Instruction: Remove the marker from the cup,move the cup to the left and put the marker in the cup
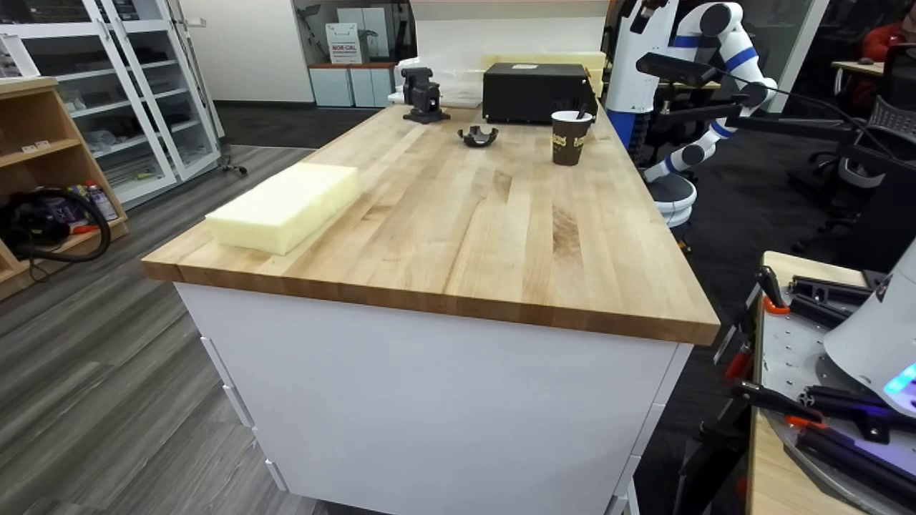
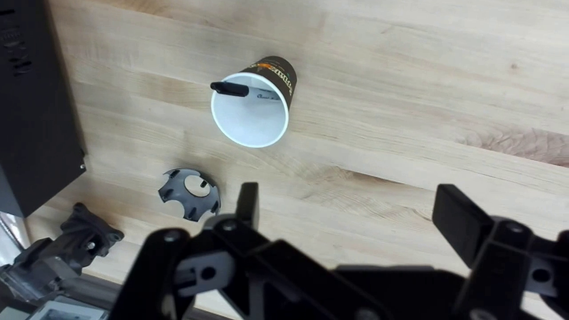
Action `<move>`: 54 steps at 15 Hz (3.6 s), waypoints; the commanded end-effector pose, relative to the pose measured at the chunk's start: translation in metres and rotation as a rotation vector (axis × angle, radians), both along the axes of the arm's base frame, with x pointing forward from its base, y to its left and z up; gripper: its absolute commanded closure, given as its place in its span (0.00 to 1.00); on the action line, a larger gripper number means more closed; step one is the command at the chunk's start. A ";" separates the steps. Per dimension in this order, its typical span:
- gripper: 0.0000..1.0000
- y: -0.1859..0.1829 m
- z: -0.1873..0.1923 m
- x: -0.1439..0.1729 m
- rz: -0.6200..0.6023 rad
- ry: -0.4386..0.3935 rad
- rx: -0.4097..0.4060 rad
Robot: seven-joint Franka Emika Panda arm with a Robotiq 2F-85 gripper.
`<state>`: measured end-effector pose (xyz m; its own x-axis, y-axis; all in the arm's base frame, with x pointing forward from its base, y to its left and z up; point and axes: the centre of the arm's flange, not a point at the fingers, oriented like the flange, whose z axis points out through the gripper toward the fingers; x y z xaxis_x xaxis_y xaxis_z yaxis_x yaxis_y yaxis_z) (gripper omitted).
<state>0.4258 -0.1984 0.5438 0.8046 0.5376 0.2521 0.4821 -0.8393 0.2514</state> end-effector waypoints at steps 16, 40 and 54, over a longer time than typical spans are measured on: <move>0.00 -0.047 -0.055 0.023 -0.111 0.144 0.047; 0.00 -0.112 -0.134 0.096 -0.195 0.143 0.140; 0.00 -0.119 -0.151 0.114 -0.156 0.107 0.192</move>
<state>0.5342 -0.3072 0.3957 0.9094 0.3525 0.2208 0.3519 -0.9350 0.0433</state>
